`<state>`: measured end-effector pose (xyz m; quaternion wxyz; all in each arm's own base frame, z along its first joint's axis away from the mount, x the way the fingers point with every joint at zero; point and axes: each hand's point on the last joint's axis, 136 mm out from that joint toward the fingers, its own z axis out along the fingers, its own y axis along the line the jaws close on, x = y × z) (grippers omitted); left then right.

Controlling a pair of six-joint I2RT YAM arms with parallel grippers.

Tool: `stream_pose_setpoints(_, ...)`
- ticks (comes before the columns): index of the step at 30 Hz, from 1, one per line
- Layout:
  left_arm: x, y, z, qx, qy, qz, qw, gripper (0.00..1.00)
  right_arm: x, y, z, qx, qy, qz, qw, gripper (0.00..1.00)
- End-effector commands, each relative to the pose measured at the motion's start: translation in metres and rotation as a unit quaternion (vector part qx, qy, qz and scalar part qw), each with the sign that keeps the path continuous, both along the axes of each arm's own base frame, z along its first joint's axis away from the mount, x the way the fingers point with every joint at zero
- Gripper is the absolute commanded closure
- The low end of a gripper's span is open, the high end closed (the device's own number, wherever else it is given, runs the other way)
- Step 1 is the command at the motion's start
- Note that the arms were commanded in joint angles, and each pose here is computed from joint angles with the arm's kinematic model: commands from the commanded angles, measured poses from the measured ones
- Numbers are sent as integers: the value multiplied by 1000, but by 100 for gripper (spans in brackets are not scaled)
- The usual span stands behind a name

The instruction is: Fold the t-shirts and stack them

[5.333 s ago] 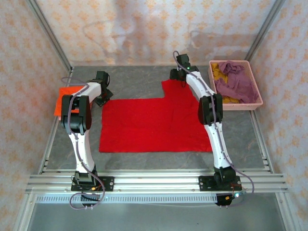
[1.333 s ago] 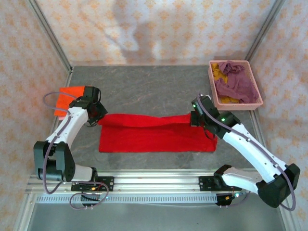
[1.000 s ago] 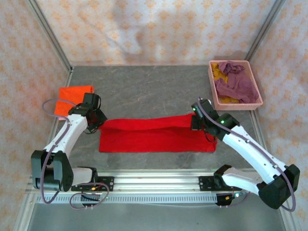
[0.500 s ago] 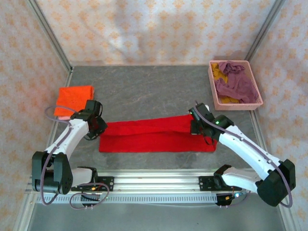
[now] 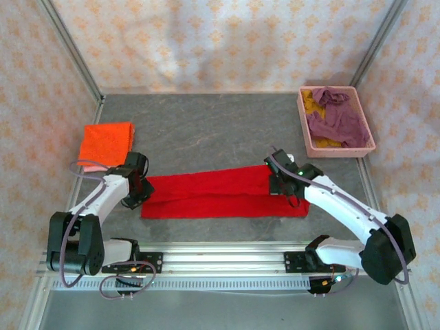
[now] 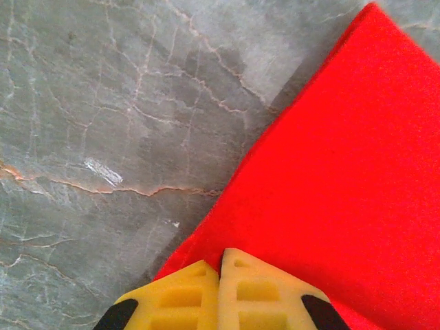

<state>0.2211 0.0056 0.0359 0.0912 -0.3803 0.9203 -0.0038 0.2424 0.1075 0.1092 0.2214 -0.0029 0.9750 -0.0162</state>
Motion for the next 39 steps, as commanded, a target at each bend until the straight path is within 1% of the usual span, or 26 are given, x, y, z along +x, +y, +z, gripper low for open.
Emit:
stream_pose_setpoints(1,-2,4,-7,14,4,9,1000,100,1,2,-11,-5,8,-4,1000,100)
stream_pose_setpoints(5,-2,6,-11,19,5,11,1000,100,2,6,-18,-2,18,-3,1000,100)
stream_pose_setpoints(9,0,8,-9,26,4,12,1000,100,-5,3,-24,-6,34,-8,999,100)
stream_pose_setpoints(13,5,10,-2,31,-6,12,999,100,-15,-5,-11,-3,34,-19,999,100)
stream_pose_setpoints(17,16,10,13,34,-25,10,999,100,-26,-8,11,22,19,-23,999,100)
stream_pose_setpoints(21,35,11,35,37,-55,5,998,100,-38,-15,24,29,17,-27,999,100)
stream_pose_setpoints(26,51,13,54,46,-75,-2,996,100,-51,-16,17,44,35,-32,998,100)
stream_pose_setpoints(29,50,13,52,48,-71,-4,996,100,-53,-13,6,54,43,-36,997,100)
stream_pose_setpoints(39,37,12,19,43,-37,0,998,100,-40,2,-24,60,58,-35,996,100)
